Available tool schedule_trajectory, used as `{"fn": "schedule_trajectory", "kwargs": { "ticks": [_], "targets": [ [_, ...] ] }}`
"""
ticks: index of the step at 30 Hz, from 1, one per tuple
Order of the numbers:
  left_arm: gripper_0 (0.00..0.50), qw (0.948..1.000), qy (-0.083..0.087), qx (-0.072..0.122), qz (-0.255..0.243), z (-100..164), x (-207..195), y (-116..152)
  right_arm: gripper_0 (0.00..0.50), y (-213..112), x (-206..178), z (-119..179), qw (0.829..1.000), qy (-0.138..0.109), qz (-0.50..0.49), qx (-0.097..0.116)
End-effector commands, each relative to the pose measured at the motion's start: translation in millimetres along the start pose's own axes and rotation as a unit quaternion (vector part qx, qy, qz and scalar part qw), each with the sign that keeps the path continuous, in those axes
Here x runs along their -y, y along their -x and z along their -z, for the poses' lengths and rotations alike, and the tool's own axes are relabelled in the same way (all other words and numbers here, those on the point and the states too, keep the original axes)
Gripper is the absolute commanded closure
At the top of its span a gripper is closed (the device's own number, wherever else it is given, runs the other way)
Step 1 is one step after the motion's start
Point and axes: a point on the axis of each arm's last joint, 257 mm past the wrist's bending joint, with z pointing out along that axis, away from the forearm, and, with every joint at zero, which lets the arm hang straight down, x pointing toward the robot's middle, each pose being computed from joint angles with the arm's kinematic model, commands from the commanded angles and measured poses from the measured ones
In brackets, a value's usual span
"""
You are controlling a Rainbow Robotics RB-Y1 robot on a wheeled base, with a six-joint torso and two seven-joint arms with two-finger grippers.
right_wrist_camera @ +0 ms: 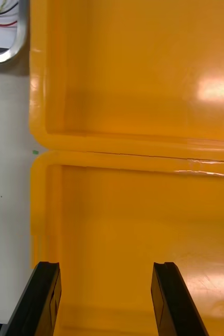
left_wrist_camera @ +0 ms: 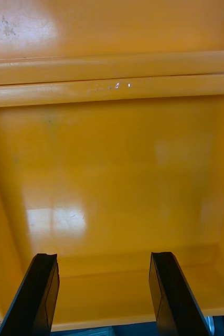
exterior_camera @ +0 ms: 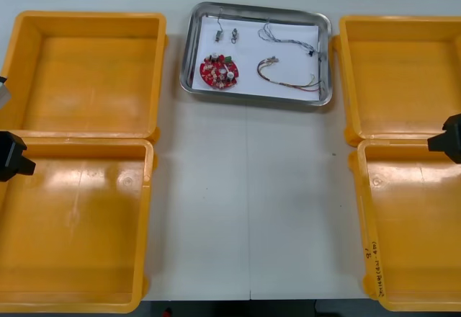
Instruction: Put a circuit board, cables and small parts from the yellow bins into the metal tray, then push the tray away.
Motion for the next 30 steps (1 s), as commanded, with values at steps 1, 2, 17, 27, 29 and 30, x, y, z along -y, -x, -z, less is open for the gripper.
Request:
{"fn": "schedule_trajectory", "kwargs": {
  "ticks": [1,2,17,27,29,30],
  "targets": [
    [0.0,0.9997,0.021,0.01,0.005,14,-13,1,0.0,-4,43,10,0.998,-0.035,-0.046,-0.001],
    [0.0,0.9997,0.021,0.01,0.005,14,-13,1,0.0,-7,49,9,0.998,-0.036,-0.055,-0.005],
    [0.0,0.9997,0.021,0.01,0.005,14,-13,1,0.0,-23,107,-11,0.993,-0.054,-0.097,-0.042],
    [0.0,0.9997,0.021,0.01,0.005,14,-13,1,0.0,-11,103,-17,0.994,-0.044,-0.096,-0.035],
    [0.0,0.9997,0.021,0.01,0.005,14,-13,1,0.0,-9,100,-18,0.994,-0.041,-0.092,-0.035],
    [0.0,0.9997,0.021,0.01,0.005,14,-13,1,0.0,-9,97,-19,0.995,-0.039,-0.09,-0.037]
  ]
}}
